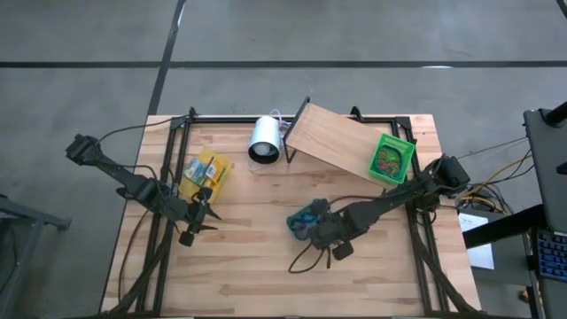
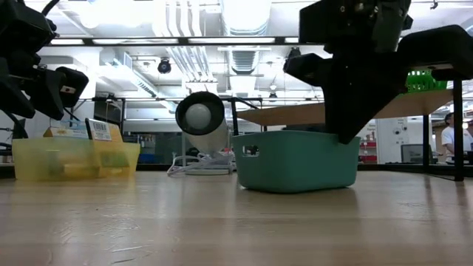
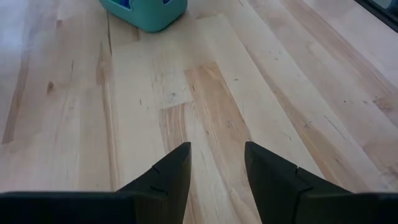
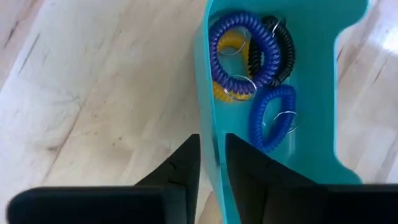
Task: Pick & Place Office Desk Supplies
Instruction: Put the blue bin on the shelf
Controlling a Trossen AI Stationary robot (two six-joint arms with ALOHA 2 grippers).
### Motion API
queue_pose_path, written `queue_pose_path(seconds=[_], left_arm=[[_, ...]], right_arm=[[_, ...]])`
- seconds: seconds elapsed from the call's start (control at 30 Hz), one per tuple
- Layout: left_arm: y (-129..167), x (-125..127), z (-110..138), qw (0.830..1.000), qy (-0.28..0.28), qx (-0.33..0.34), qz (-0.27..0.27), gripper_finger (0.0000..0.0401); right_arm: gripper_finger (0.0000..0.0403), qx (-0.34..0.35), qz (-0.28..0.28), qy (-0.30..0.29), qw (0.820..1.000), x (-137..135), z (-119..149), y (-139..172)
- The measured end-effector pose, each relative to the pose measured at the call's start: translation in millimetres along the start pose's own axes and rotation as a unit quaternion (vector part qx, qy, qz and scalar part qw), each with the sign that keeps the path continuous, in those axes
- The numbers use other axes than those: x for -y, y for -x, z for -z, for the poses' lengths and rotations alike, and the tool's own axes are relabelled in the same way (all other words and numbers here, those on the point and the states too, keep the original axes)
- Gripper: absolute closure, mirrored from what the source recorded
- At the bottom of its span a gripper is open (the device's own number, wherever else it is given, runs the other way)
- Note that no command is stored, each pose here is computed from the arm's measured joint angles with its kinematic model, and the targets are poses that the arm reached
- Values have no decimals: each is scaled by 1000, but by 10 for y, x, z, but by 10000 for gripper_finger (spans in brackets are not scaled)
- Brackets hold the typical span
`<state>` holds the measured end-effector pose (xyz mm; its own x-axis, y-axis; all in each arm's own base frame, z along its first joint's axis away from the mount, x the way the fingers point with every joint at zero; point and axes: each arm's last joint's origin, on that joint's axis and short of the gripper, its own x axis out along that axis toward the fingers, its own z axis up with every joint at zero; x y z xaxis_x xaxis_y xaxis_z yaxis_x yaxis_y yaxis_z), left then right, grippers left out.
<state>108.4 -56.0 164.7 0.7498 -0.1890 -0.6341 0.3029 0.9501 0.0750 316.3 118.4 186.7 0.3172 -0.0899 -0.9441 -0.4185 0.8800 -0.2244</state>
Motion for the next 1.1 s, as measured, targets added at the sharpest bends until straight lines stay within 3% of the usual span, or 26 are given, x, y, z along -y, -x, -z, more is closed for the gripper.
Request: queue_pose_path(seconds=[0.17,0.4,0.57,0.73,1.1], left_arm=[[0,0,1,1000,0,0,0,249],[0,0,1,1000,0,-1,0,249],[0,0,1,1000,0,-1,0,249],[0,0,2,1000,0,-1,0,249],[0,0,1,1000,0,-1,0,249]], right_arm=[[311,24,2,-44,999,32,-47,137],[285,84,-5,-191,978,115,-237,445],[277,116,-20,-347,930,207,-402,600],[277,133,-42,-494,858,285,-460,682],[289,163,-64,-570,803,280,-517,537]])
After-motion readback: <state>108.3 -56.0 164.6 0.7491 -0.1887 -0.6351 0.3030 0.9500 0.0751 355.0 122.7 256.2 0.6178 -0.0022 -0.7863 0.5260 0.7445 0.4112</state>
